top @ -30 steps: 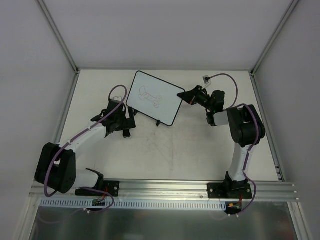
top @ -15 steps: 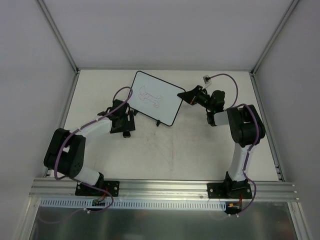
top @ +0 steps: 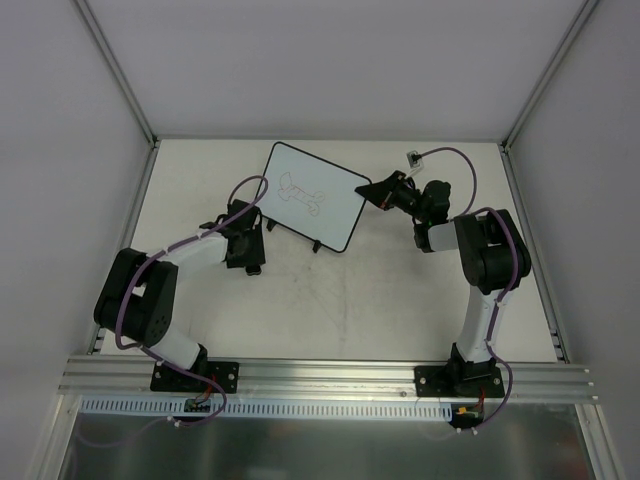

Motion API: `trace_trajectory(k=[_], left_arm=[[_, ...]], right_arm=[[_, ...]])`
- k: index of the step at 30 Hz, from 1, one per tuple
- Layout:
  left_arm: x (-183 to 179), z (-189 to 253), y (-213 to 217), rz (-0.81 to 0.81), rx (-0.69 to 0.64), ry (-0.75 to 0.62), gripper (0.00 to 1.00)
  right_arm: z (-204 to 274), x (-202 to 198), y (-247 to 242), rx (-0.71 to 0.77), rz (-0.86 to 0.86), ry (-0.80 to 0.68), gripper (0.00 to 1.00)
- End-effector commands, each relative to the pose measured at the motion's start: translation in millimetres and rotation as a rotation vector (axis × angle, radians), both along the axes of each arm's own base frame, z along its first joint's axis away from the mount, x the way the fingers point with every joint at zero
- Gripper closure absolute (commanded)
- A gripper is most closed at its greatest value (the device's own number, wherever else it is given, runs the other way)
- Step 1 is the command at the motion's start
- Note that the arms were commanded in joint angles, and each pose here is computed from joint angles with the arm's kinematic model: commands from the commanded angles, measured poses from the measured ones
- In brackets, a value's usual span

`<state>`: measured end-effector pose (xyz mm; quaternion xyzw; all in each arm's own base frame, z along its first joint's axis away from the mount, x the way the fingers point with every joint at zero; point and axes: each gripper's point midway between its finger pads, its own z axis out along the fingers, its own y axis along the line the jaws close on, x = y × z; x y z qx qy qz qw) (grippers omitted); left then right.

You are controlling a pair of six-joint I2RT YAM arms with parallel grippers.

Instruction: Erase the whiteboard

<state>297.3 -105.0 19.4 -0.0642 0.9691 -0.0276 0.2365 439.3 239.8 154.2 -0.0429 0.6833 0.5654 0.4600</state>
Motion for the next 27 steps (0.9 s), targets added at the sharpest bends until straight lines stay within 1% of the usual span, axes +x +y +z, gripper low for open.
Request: trace_trajectory(k=[1, 3, 6, 8, 10, 11, 12, 14, 17, 21, 25, 26, 27], left_arm=[[10, 7, 1, 0.011, 0.019, -0.020, 0.50], [10, 7, 1, 0.013, 0.020, -0.019, 0.50], [11, 8, 2, 0.020, 0.025, -0.024, 0.58], [11, 10, 2, 0.023, 0.024, -0.033, 0.59], [11, 13, 3, 0.025, 0.025, -0.041, 0.53], [11, 14, 3, 0.025, 0.024, -0.044, 0.44], [11, 14, 3, 0.025, 0.024, -0.045, 0.41], [11, 15, 4, 0.027, 0.026, -0.050, 0.37], [11, 17, 3, 0.024, 0.022, -0.051, 0.35], [12, 19, 4, 0.028, 0.023, -0.057, 0.36], [14, 23, 4, 0.031, 0.024, -0.074, 0.42], [15, 24, 5, 0.032, 0.025, -0.077, 0.47], [15, 24, 5, 0.032, 0.026, -0.077, 0.49]], right_arm=[[51, -2, -3, 0.048, 0.007, -0.239, 1.00], [50, -2, -3, 0.050, 0.007, -0.235, 1.00], [51, -2, -3, 0.051, 0.008, -0.238, 1.00], [51, -2, -3, 0.052, 0.006, -0.237, 1.00], [50, -1, -3, 0.052, 0.009, -0.236, 1.00], [51, -2, -3, 0.053, 0.011, -0.238, 1.00], [52, -2, -3, 0.054, 0.011, -0.239, 1.00], [52, -2, -3, 0.053, 0.013, -0.240, 1.00], [52, -2, -4, 0.054, 0.011, -0.238, 1.00], [52, -2, -4, 0.055, 0.012, -0.239, 1.00], [54, -3, -4, 0.055, 0.012, -0.242, 1.00], [53, -3, -4, 0.056, 0.013, -0.239, 1.00], [54, -3, -5, 0.056, 0.013, -0.242, 1.00]])
